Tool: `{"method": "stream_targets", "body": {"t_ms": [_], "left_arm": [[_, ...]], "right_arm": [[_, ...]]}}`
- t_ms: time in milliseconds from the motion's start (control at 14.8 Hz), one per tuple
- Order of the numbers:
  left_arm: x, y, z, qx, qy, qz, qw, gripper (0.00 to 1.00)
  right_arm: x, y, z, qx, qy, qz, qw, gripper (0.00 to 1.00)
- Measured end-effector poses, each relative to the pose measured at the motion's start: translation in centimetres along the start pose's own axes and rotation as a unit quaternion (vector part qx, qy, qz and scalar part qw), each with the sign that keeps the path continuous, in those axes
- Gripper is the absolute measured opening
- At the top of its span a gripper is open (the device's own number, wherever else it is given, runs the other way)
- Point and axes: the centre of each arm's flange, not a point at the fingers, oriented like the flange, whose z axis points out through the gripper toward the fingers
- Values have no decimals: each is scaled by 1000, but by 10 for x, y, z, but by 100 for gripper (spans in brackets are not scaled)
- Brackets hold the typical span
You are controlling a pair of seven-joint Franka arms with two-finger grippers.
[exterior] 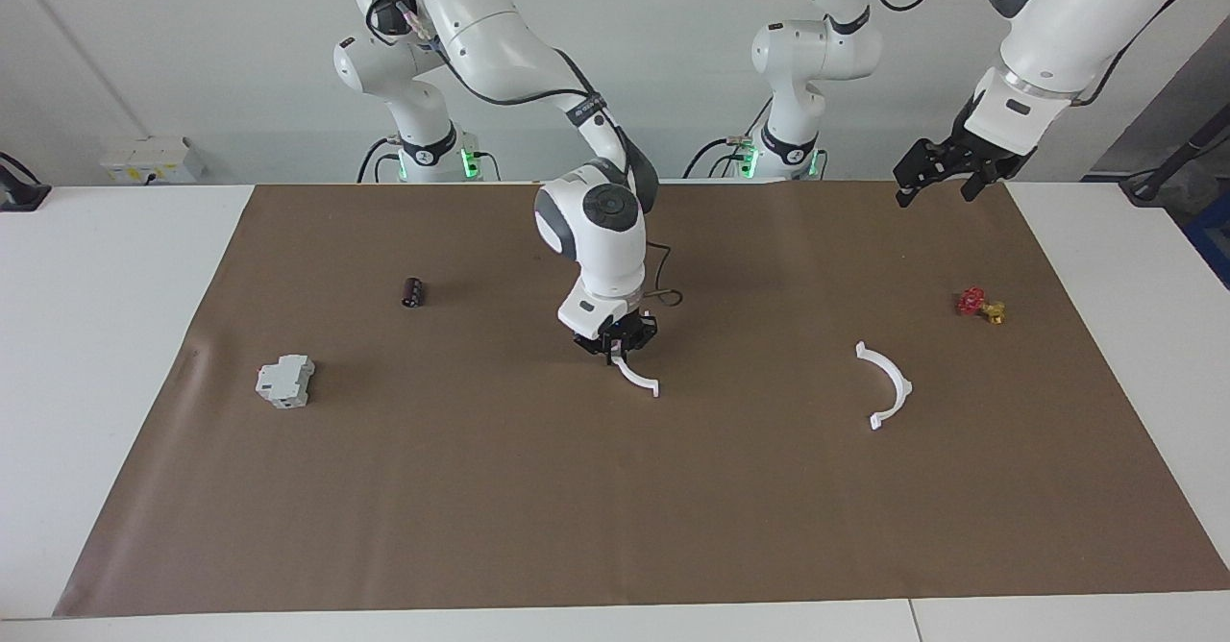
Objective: Assemble drain pipe with both arms
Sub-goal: 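Carry the white half-ring with the right gripper toward the table centre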
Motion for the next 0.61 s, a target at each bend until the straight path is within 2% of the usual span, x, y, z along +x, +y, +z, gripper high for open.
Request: {"method": "stream_targets", "body": {"t_ms": [67,135,404,607], "left_arm": [[0,0,0,0,0,0,1000,100],[0,0,0,0,0,0,1000,100],[0,0,0,0,0,0,1000,100],[0,0,0,0,0,0,1000,100]], "right_arm": [[0,0,0,0,0,0,1000,21],[-1,-1,0,0,0,-1,1000,26],[-1,-3,-7,3,3,-3,1000,67],[1,-2,-41,6,7,-1,1000,99]]}}
